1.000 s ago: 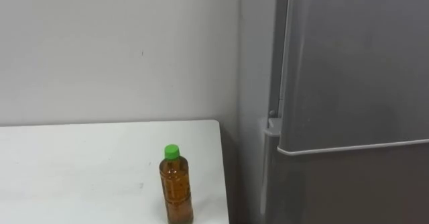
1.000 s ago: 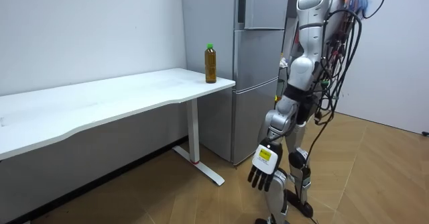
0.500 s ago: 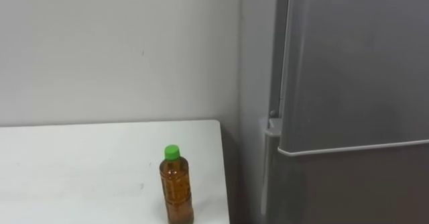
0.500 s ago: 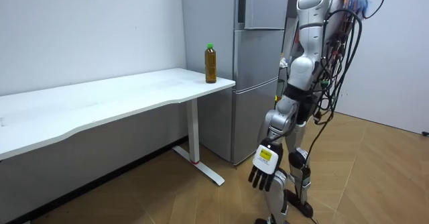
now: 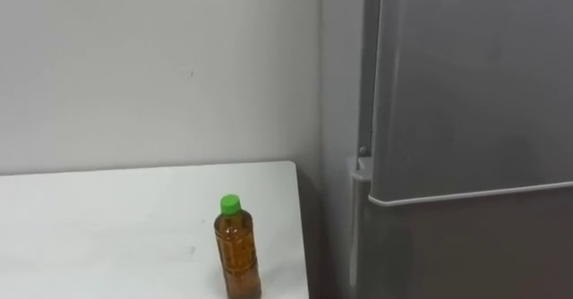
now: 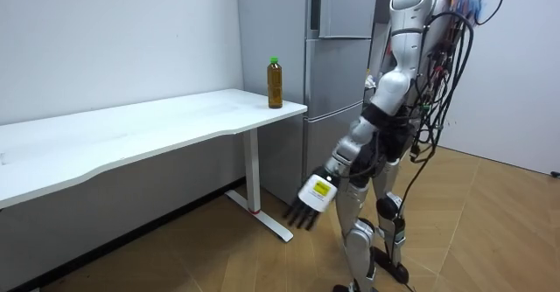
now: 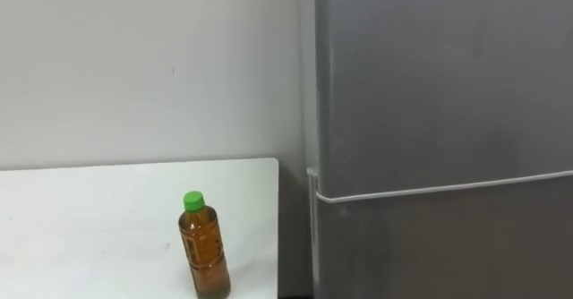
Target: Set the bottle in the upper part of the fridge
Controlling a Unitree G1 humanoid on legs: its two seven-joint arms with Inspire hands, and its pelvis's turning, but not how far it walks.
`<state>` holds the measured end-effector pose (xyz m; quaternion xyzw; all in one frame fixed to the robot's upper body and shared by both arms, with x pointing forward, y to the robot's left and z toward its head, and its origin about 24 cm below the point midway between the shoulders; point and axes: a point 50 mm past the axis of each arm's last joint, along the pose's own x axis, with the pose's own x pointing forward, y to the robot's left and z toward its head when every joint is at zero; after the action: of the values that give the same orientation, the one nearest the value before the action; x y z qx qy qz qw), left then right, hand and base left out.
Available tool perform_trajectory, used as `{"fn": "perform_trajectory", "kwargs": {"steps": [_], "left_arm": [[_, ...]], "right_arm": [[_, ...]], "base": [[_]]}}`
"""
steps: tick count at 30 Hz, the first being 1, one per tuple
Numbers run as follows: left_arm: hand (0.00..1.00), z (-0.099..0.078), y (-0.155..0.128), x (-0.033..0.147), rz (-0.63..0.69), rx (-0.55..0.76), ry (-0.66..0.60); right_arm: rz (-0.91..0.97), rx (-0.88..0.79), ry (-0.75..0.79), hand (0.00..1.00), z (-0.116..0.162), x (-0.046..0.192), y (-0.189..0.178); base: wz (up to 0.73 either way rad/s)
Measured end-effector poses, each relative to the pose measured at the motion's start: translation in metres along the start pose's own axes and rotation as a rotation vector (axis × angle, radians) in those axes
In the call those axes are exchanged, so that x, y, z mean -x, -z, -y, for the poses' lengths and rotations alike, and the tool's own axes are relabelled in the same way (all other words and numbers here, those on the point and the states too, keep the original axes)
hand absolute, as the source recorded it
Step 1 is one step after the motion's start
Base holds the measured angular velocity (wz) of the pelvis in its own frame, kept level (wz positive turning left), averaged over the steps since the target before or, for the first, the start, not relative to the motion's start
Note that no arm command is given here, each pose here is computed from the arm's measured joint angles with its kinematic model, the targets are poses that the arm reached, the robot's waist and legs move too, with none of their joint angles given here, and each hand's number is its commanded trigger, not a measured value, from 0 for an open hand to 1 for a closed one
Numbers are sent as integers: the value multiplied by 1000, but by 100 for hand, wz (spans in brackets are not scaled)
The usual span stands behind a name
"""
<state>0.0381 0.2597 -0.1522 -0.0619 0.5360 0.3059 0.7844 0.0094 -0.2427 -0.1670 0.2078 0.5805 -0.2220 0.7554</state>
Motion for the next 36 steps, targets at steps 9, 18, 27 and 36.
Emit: {"fn": "perform_trajectory", "kwargs": {"steps": [9,18,27,36], "left_arm": [[0,13,-73,12,331,223,14],[0,17,-158,61,730,338,84],[0,26,-206,109,983,409,169],[0,32,-226,140,1137,411,257]], "right_arm": [[34,66,0,0,1,1,-4],[41,50,-5,0,5,3,0],[42,48,-1,0,3,2,0],[42,33,-27,0,-1,1,0]], "base": [[0],[-2],[-1],[2]]}}
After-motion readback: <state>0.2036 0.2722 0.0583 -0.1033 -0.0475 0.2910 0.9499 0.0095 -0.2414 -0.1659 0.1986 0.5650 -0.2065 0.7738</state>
